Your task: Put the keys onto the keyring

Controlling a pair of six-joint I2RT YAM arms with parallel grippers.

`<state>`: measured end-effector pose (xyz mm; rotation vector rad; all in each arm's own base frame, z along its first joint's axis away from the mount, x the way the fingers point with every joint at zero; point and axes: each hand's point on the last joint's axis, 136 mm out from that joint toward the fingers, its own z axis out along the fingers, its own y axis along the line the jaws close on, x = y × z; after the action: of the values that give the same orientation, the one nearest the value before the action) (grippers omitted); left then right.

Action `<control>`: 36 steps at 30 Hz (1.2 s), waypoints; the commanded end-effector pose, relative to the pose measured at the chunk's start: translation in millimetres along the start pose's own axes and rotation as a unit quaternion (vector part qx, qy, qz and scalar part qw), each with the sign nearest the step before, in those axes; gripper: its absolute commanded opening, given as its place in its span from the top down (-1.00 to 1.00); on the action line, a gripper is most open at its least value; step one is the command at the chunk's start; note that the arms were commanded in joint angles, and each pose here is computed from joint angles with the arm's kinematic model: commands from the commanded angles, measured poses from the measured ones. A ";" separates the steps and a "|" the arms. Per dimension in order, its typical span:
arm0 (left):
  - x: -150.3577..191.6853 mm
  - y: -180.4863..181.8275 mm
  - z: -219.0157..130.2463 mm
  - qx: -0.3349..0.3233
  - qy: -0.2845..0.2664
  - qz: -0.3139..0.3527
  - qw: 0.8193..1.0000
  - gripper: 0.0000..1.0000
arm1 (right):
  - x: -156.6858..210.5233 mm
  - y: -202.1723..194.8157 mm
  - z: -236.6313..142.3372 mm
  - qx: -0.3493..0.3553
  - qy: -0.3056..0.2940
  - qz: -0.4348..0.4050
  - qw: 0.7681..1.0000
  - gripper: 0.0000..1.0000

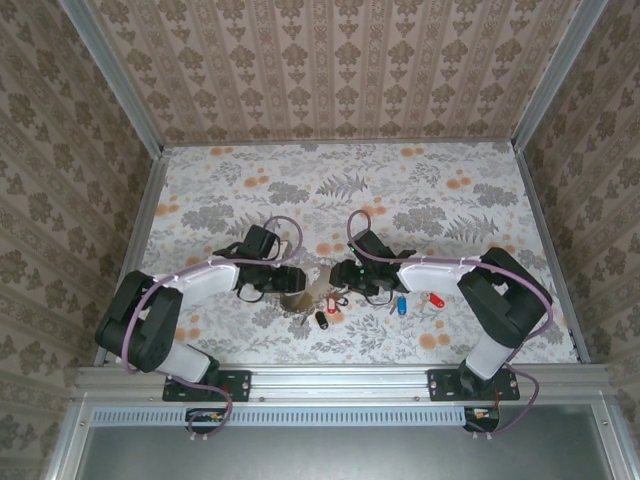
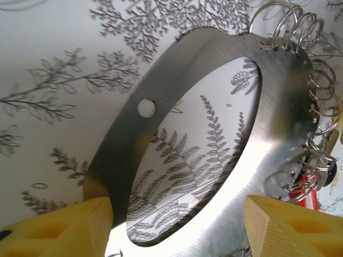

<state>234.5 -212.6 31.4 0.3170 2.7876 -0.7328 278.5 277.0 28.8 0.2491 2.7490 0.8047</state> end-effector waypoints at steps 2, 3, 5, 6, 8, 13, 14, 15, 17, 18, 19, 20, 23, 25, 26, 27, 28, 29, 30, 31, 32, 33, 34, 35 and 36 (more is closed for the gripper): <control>16.1 -7.2 3.1 0.016 0.008 -0.017 1.000 -0.34 | -13.3 -1.0 8.0 0.009 -0.019 0.002 1.000 -0.11; 18.1 -9.1 3.5 0.019 0.008 -0.018 1.000 -0.34 | -15.2 -0.8 8.3 0.008 -0.020 0.002 1.000 -0.11; 22.1 -13.8 3.9 0.027 0.009 -0.021 0.999 -0.34 | -18.9 -3.3 9.7 0.012 -0.019 0.003 1.000 -0.10; 24.1 -16.5 4.0 0.031 0.010 -0.020 0.999 -0.34 | -21.5 -3.1 9.5 0.012 -0.020 0.003 1.000 -0.10; 26.7 -23.1 3.2 0.038 0.011 -0.016 0.999 -0.33 | -26.9 -4.5 7.8 0.014 -0.025 0.002 1.000 -0.10; 23.5 -34.5 -7.1 0.032 -0.015 -0.002 0.999 -0.30 | -36.9 -9.0 -1.9 0.018 -0.035 0.004 0.999 -0.10; 20.8 -34.4 -11.7 0.024 -0.030 0.004 0.999 -0.30 | -37.9 -9.8 -5.6 0.020 -0.039 0.003 0.999 -0.11; 17.7 -32.2 -17.1 0.013 -0.045 0.008 0.999 -0.32 | -38.3 -9.5 -9.3 0.021 -0.042 0.000 0.999 -0.11; 10.7 -23.2 -29.2 -0.017 -0.073 0.012 0.997 -0.36 | -38.1 -8.9 -15.7 0.021 -0.045 -0.004 0.999 -0.13; 7.6 -19.2 -34.7 -0.029 -0.085 0.015 0.996 -0.39 | -37.9 -9.1 -17.8 0.021 -0.046 -0.004 0.999 -0.13; 4.3 -13.3 -40.4 -0.042 -0.097 0.014 0.994 -0.42 | -36.4 -9.1 -19.4 0.019 -0.046 -0.004 0.999 -0.13; 1.7 -7.2 -45.2 -0.052 -0.107 0.009 0.993 -0.46 | -35.6 -9.1 -20.1 0.016 -0.046 -0.001 0.999 -0.13; -3.6 6.5 -50.0 -0.049 -0.115 -0.007 0.992 -0.51 | -32.3 -11.8 -20.7 0.014 -0.045 0.006 0.999 -0.13; -6.4 9.2 -48.5 -0.029 -0.107 -0.020 0.994 -0.50 | -30.9 -13.2 -20.1 0.013 -0.045 0.009 0.999 -0.13; -7.5 9.6 -46.5 -0.020 -0.102 -0.025 0.994 -0.50 | -30.1 -12.2 -18.8 0.009 -0.043 0.010 0.999 -0.12; -8.4 8.3 -44.2 -0.012 -0.097 -0.027 0.995 -0.49 | -29.2 -10.0 -17.6 0.003 -0.039 0.011 0.999 -0.11; -8.7 7.0 -41.2 -0.006 -0.092 -0.029 0.995 -0.46 | -27.6 -6.6 -16.0 -0.006 -0.033 0.011 0.999 -0.09; -8.4 4.6 -37.2 0.002 -0.086 -0.028 0.996 -0.44 | -26.1 -4.2 -14.2 -0.011 -0.027 0.010 1.000 -0.08; -8.2 2.2 -34.2 0.011 -0.081 -0.031 0.996 -0.40 | -24.8 -3.8 -12.8 -0.011 -0.024 0.010 1.000 -0.07; -7.3 0.8 -30.3 0.017 -0.074 -0.035 0.996 -0.35 | -23.4 -4.3 -11.5 -0.010 -0.022 0.011 1.000 -0.06; -7.1 0.6 -26.8 0.020 -0.070 -0.040 0.997 -0.30 | -22.8 -5.6 -9.9 -0.007 -0.021 0.012 1.000 -0.06; -6.2 0.8 -23.6 0.022 -0.065 -0.042 0.997 -0.27 | -21.7 -7.0 -8.0 -0.006 -0.018 0.014 1.000 -0.06; -5.5 0.8 -20.5 0.024 -0.060 -0.044 0.997 -0.24 | -20.4 -8.1 -5.7 -0.005 -0.015 0.016 1.000 -0.05; -5.1 0.7 -17.8 0.025 -0.056 -0.044 0.997 -0.23 | -19.4 -7.7 -3.7 -0.008 -0.011 0.017 1.000 -0.04; -4.4 0.8 -15.8 0.024 -0.053 -0.044 0.997 -0.22 | -18.3 -6.5 -1.6 -0.011 -0.008 0.017 1.000 -0.03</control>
<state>238.2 -195.1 46.0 0.1358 2.7019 -0.7464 299.7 259.7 38.0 0.2832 2.6991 0.7994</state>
